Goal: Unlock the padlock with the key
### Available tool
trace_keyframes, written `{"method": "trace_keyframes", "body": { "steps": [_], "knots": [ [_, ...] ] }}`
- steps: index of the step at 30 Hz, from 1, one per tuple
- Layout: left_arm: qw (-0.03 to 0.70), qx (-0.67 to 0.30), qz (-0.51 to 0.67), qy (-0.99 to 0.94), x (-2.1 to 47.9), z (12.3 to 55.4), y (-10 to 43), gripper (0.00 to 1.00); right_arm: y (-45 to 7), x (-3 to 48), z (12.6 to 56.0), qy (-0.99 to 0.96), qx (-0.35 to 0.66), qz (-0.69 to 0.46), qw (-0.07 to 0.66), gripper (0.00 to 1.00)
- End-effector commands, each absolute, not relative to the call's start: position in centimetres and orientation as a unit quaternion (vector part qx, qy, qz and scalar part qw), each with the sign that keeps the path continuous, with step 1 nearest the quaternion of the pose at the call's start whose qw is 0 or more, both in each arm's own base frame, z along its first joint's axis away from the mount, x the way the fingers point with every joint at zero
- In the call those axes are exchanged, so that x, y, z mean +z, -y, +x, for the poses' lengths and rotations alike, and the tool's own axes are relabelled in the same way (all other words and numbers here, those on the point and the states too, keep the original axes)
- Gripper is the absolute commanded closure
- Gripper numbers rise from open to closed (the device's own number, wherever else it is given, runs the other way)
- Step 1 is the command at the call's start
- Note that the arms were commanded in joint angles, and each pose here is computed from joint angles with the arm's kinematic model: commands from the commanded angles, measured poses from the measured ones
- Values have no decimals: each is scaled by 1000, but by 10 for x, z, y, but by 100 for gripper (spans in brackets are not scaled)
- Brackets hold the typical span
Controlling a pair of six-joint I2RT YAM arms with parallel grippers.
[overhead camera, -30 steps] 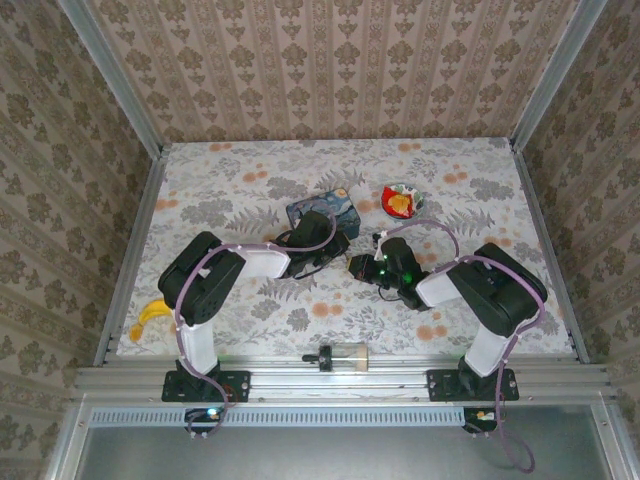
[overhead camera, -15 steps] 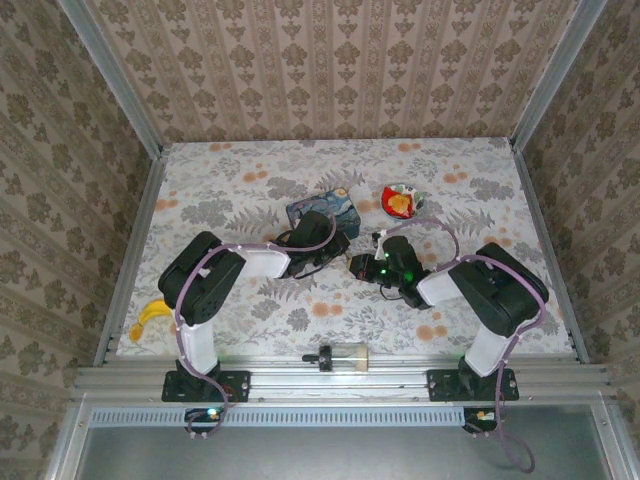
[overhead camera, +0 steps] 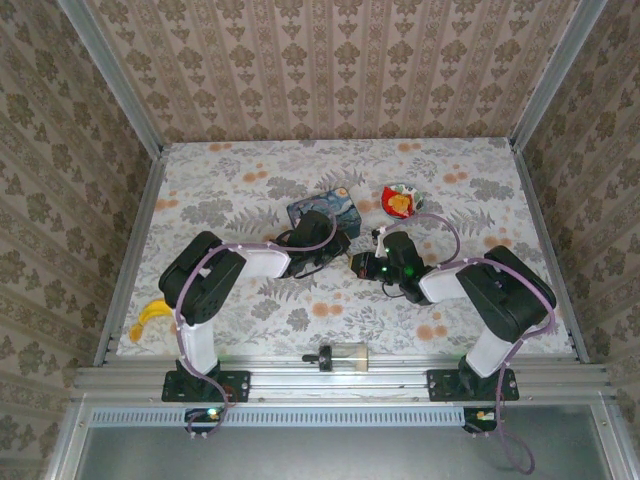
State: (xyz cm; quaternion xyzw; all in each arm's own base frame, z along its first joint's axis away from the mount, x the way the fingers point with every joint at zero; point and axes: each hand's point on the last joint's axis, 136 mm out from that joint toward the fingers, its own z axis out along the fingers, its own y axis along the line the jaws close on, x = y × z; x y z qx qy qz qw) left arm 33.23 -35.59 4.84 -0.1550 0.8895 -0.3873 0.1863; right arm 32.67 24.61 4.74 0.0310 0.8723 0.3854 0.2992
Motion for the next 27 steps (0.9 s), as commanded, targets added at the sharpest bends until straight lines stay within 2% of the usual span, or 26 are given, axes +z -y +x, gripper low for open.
{"method": "trace_keyframes", "body": {
  "steps": [1, 8, 22, 27],
  "knots": [
    [87, -404, -133, -901, 29, 290, 384, 95, -272, 103, 353, -820, 446, 2, 359, 100],
    [90, -402, -136, -901, 29, 288, 381, 95, -262, 92, 359, -831, 435, 42, 345, 100],
    [86, -406, -137, -900, 28, 287, 383, 95, -267, 98, 370, -800, 485, 70, 347, 100],
    [84, -404, -139, -900, 26, 286, 381, 95, -255, 92, 370, -805, 469, 84, 354, 100]
  ]
}}
